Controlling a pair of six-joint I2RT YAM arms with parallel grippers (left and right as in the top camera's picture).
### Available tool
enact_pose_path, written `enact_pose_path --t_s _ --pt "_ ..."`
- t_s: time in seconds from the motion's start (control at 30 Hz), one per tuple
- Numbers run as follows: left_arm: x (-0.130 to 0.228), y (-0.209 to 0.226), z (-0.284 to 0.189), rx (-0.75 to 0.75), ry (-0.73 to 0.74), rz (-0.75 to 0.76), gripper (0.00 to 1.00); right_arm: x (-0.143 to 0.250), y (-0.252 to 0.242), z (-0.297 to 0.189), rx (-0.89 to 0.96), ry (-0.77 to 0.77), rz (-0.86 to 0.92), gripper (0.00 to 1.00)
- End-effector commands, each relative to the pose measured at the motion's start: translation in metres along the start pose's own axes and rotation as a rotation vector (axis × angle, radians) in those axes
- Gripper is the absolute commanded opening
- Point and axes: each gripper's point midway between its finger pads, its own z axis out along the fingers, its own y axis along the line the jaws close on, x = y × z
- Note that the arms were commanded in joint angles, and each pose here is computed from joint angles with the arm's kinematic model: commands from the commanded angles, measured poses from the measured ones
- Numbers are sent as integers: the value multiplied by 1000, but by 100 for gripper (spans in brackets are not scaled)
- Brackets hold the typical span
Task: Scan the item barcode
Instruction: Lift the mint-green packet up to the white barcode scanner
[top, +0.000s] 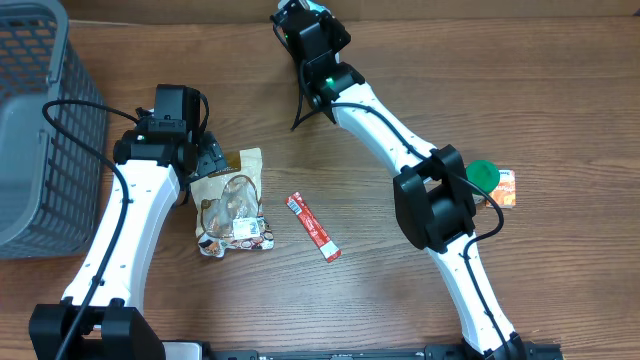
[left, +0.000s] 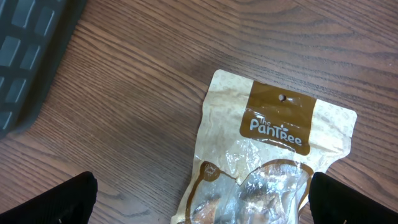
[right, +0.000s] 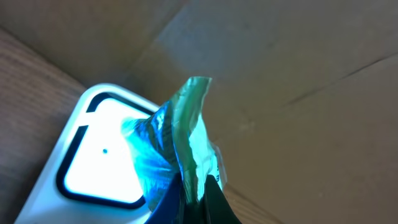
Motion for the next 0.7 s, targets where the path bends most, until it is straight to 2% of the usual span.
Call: enact_pose_path --t_s 0.0,0.4,0.67 --pt "-7 -1 -10 17 -29 -1 99 2 14 -4 -33 13 2 4" --pt "-7 -1 -10 17 -29 -1 100 3 43 -15 -123 24 -44 4" --pt "-7 -1 -10 17 -29 -1 100 -3 30 -18 -109 15 18 4"
